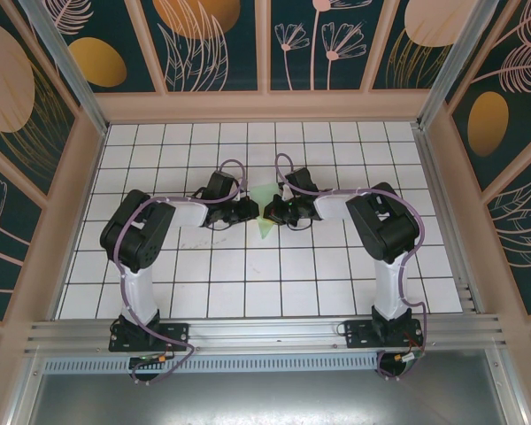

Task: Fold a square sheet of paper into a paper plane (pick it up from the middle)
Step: Third fold the triangle at the center of the table.

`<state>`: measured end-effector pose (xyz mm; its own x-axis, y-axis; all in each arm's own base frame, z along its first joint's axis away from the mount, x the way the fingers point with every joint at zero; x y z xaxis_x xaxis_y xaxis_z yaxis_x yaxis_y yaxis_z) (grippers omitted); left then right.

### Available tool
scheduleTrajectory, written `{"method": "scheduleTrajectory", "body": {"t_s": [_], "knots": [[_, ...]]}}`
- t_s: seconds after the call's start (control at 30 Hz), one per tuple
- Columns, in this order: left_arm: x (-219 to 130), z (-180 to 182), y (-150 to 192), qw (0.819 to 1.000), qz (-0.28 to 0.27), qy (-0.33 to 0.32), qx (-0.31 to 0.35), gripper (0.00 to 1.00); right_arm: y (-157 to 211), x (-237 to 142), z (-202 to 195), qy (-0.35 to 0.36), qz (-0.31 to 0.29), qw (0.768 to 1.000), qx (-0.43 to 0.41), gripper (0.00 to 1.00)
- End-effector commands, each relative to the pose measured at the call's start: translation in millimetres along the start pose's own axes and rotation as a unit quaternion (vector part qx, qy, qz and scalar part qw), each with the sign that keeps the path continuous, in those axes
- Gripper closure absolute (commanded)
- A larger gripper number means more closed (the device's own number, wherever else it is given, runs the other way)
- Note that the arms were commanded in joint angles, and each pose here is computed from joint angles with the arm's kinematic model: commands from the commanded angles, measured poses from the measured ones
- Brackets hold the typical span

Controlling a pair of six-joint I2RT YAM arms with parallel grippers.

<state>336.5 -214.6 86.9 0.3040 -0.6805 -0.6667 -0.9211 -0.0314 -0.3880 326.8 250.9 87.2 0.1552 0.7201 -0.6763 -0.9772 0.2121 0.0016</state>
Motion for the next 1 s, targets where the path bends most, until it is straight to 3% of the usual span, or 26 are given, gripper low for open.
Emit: {"method": "scheduleTrajectory", "body": {"t_s": [0.0,0.33,0.97], "knots": [[8,0,2,1.0,0.018,0.01,0.01,0.84,4,4,-9,0.017,0.011,1.0,0.007,0.99],[5,-1,-3,1.0,0.002,-0.005,0.016,0.99,-3,-19,19,-0.032,-0.016,0.999,-0.026,0.98],[6,2,-5,1.0,-0.01,-0.023,0.008,1.0,-12,-24,-8,0.016,-0.027,0.999,-0.025,0.98]]}}
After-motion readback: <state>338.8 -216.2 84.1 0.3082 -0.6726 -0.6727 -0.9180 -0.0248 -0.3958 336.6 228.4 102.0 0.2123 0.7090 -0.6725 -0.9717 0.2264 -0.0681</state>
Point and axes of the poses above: each hand's point on the last joint's axis, 136 mm out from that joint toward the fingers, its own x axis out along the fingers, its own z axis along the line the jaws close on, y = z × x, the point moved 10 cm from there along -x, back along the fingers, and after that the axes turned 8 degrees about x, right-handed, at the moved point
